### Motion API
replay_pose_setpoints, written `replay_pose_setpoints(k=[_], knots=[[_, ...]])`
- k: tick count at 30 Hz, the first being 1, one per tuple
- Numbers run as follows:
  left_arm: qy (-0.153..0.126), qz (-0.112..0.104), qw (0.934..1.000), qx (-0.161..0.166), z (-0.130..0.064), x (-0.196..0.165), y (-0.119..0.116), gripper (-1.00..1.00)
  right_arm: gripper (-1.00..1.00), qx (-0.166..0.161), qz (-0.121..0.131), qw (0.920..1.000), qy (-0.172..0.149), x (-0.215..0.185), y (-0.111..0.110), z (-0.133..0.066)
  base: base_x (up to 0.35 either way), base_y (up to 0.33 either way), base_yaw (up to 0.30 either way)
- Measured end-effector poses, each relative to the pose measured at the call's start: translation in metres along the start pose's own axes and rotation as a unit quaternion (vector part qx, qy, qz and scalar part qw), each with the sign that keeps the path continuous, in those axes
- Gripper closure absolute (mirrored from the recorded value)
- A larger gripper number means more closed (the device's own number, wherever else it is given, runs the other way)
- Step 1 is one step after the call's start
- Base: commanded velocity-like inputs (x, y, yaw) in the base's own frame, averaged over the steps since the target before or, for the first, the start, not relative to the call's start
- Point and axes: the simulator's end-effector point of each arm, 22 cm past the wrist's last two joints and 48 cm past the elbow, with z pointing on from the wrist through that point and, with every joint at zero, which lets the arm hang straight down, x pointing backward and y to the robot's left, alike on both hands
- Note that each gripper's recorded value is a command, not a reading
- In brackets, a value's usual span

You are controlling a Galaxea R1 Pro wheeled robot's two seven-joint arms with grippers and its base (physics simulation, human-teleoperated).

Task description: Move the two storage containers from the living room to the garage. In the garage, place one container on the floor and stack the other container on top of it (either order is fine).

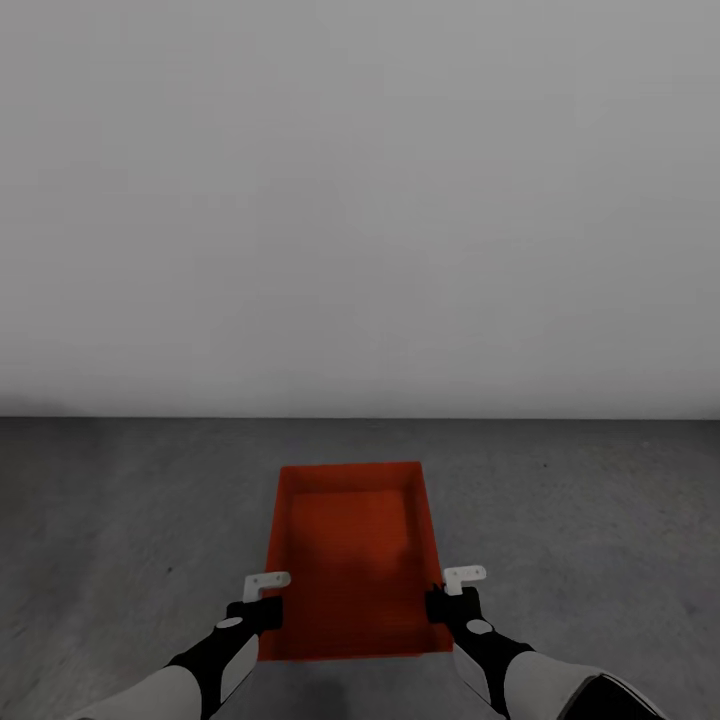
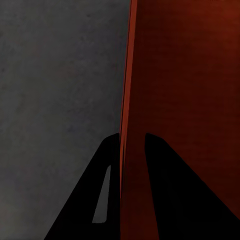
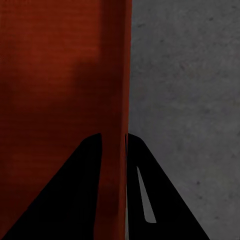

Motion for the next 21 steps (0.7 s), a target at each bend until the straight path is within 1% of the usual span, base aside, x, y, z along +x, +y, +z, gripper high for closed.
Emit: replay_pose_setpoints(k=[8, 21], knots=[[0.0, 0.0, 1.0, 0.001, 0.012, 0.007, 0.0, 1.0, 1.0, 0.0, 0.0, 1.0, -0.001, 0.008, 0.0, 0.011, 0.0, 0.0, 0.0], [-0.001, 0.0, 1.0, 0.001, 0.012, 0.006, -0.001, 1.0, 1.0, 0.0, 0.0, 1.0, -0.001, 0.008, 0.0, 0.011, 0.0, 0.0, 0.0]])
